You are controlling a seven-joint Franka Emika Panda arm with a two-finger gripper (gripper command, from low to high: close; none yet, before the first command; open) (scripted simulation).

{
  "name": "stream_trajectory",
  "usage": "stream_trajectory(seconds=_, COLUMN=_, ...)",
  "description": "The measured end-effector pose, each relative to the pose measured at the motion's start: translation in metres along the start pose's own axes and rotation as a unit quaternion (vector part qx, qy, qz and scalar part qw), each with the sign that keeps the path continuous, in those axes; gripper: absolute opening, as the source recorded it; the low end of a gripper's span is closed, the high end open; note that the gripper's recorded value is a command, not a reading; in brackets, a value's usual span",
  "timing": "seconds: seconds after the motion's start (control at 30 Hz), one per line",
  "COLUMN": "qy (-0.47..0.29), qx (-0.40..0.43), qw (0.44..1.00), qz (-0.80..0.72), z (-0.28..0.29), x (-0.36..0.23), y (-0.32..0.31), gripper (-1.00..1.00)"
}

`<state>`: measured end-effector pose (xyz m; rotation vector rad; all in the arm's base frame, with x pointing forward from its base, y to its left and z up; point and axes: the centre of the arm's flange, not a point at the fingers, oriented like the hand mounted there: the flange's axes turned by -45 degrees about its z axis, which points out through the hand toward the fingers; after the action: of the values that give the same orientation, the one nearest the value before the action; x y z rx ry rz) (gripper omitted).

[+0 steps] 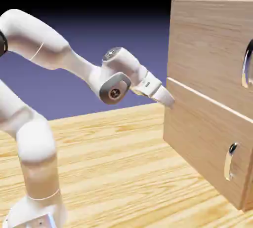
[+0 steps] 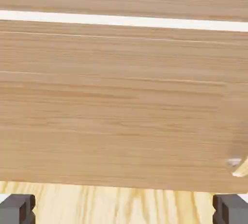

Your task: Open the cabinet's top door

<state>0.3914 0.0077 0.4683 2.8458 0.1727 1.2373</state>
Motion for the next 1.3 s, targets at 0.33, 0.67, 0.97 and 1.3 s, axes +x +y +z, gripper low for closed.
stream_trajectory(seconds=0.33, qy=0.093, qx=-0.015, qw=0.964, qz=-0.249, z=-0.047, x=0.062, y=-0.009, gripper=1.00)
stream_trajectory(seconds=0.67, qy=0.167, qx=-0.073, qw=0.866, qz=-0.465, z=-0.091, x=0.103, y=-0.001, gripper=1.00)
stream_trajectory(seconds=0.97, qy=0.201, qx=-0.150, qw=0.740, qz=-0.624, z=-0.115, x=0.124, y=0.022, gripper=1.00)
stream_trajectory(seconds=1.3, qy=0.193, qx=-0.243, qw=0.573, qz=-0.759, z=-0.118, x=0.133, y=0.063, gripper=1.00)
